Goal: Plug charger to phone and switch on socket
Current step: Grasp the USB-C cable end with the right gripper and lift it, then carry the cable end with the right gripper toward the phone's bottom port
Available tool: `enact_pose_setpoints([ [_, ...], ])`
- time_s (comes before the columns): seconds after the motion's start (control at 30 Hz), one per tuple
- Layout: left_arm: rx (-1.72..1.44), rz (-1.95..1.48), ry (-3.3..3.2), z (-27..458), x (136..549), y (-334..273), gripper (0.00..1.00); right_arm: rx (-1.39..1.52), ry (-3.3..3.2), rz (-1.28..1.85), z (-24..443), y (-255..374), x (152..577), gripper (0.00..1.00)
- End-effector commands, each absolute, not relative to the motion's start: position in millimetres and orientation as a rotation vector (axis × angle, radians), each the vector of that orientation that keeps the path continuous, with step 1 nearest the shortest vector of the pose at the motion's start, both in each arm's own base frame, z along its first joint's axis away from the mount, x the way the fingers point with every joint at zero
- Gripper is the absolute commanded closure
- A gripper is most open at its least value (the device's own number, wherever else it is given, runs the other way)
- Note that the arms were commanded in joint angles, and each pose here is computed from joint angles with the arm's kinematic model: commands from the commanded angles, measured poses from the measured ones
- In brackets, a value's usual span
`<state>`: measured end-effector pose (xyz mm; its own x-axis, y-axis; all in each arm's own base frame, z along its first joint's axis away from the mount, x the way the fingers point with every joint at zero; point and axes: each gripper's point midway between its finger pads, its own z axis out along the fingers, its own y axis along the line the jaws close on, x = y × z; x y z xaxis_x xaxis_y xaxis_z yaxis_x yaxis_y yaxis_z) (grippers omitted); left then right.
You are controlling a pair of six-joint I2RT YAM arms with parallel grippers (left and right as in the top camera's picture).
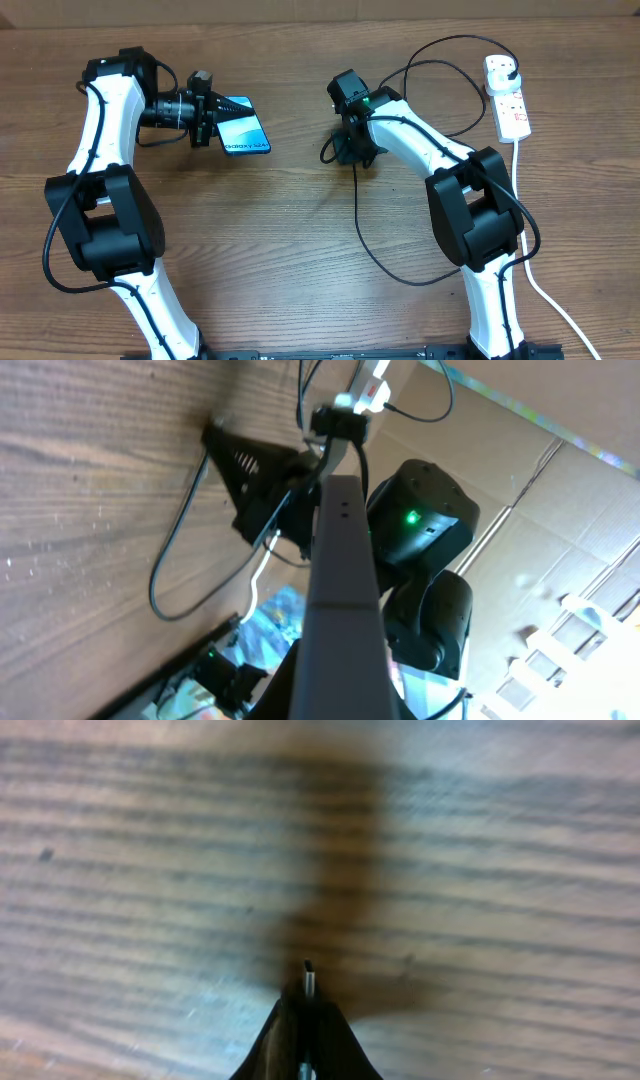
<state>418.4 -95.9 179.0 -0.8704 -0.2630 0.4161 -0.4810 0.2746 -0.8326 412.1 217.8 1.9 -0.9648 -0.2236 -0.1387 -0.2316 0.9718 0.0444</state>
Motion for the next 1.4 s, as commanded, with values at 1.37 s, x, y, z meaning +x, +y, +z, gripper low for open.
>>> enact_pose_setpoints([
  [1.37, 0.281, 1.984, -2.578, 200, 461, -101, 0.96, -0.886, 2.304, 2.055, 208, 338, 309, 0.96],
])
